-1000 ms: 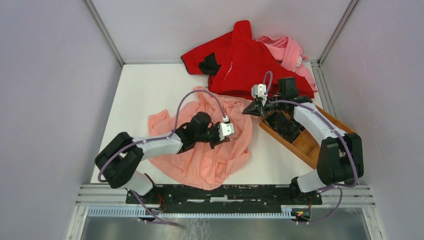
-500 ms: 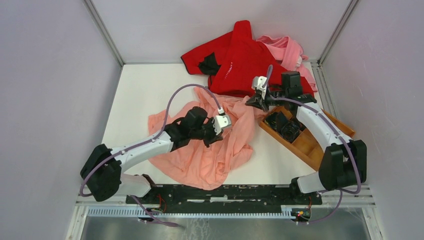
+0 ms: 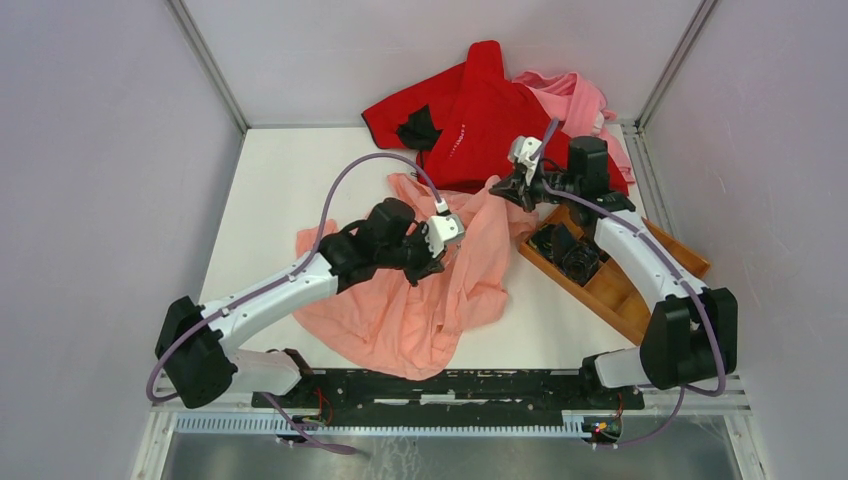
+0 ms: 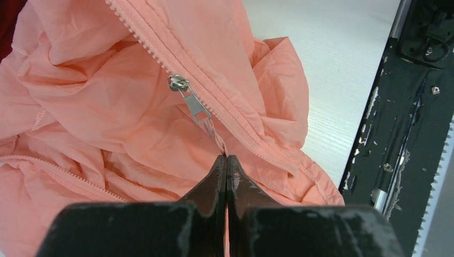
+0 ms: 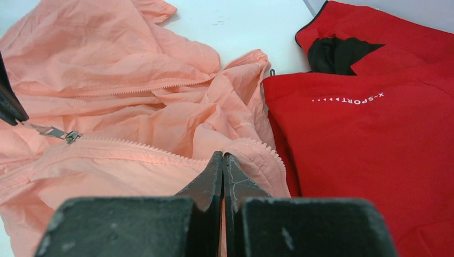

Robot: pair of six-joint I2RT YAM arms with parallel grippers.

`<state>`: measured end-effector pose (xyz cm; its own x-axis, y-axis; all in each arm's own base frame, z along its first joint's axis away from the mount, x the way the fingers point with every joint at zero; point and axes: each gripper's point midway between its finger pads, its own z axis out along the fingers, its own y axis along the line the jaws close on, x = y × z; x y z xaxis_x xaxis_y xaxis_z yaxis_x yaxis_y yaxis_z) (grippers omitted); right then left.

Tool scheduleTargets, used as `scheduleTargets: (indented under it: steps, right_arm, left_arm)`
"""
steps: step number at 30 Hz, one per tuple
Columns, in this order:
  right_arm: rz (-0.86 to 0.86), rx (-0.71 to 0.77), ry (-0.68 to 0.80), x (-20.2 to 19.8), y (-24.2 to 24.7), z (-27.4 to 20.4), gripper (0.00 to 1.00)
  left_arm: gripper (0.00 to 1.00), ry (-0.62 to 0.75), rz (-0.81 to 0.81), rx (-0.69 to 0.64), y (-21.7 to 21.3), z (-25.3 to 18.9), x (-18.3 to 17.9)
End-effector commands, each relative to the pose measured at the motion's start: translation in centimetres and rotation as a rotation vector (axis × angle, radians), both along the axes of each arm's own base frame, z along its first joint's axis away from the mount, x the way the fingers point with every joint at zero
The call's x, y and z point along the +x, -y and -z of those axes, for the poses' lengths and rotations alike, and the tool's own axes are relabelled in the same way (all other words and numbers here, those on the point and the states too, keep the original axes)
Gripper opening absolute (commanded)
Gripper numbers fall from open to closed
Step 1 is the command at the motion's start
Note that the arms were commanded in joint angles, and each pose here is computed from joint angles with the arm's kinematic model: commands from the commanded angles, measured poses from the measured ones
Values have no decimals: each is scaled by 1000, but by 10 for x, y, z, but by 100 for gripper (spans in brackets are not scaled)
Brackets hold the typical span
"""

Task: Zip up the jacket
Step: Pick up the jacket from the center of the board, then adjust the zipper on the jacket.

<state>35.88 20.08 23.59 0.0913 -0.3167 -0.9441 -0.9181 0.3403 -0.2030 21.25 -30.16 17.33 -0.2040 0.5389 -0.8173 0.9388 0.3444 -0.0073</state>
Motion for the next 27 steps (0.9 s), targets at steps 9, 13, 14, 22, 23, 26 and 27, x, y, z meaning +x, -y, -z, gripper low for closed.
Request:
scheduleTargets:
  steps: [9,13,14,22,23,26,27]
  right_arm:
    - [33,114,96,-3,-8,-41,0]
    - [-16,148,75,-15,-14,-37,0]
    - [-30,154,69,-19,-17,-35,0]
    - [62,124,96,-13,-9,-32,0]
    - [66,134,95,-12,-9,-33,0]
    - [25,185,54,-20,-16,-33,0]
    - [1,209,34,-24,-19,-33,0]
  left_arm:
    - [2,-116,-44,106,-15,8,-17]
    - [2,-95,-53,119,-20,4,-16]
    - [2,-84,-49,121,-20,2,-14]
    - [2,-8,47,185,-26,-10,-16]
    - [2,1,65,190,-27,-9,-18]
    - [2,22,130,210,-26,-3,-24]
    - [2,29,149,224,-26,0,-26]
